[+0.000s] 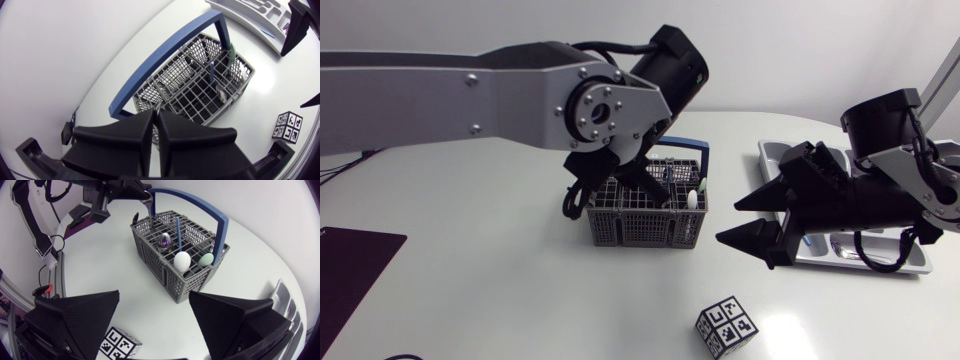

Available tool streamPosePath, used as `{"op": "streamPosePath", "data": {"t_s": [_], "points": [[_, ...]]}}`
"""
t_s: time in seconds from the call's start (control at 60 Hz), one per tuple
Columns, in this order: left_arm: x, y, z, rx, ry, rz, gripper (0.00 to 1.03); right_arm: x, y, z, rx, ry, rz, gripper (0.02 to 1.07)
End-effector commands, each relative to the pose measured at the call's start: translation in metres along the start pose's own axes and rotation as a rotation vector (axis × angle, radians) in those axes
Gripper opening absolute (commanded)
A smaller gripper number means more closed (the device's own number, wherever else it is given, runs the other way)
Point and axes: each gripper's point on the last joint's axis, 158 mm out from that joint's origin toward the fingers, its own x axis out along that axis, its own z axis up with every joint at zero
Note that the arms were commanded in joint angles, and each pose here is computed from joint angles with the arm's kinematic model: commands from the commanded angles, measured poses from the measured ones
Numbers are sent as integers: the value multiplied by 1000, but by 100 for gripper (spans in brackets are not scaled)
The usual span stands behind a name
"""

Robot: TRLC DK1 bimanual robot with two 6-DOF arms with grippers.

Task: Transfer all utensils from the basket to the drawer tray.

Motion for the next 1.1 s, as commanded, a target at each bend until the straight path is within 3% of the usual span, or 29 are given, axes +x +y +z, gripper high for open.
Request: {"op": "streamPosePath", "data": {"t_s": [0.0,0.267,0.45,0.75,0.8,1.083], "points": [[-18,7,2,15,-36,10,4,2,4,-5,-18,2,4,102],[-59,31,14,-61,-141,-25,4,-1,6,13,-37,-38,-3,102],[-96,30,27,-171,-215,-208,4,-8,10,36,-58,-86,-28,102],[-94,-1,20,-253,-121,-495,4,1,38,72,-138,-107,-49,101],[-90,-9,16,-268,-86,-547,4,5,42,81,-151,-118,-55,97],[-88,-31,14,-290,-25,-669,4,32,54,93,-197,-95,-87,89]]}}
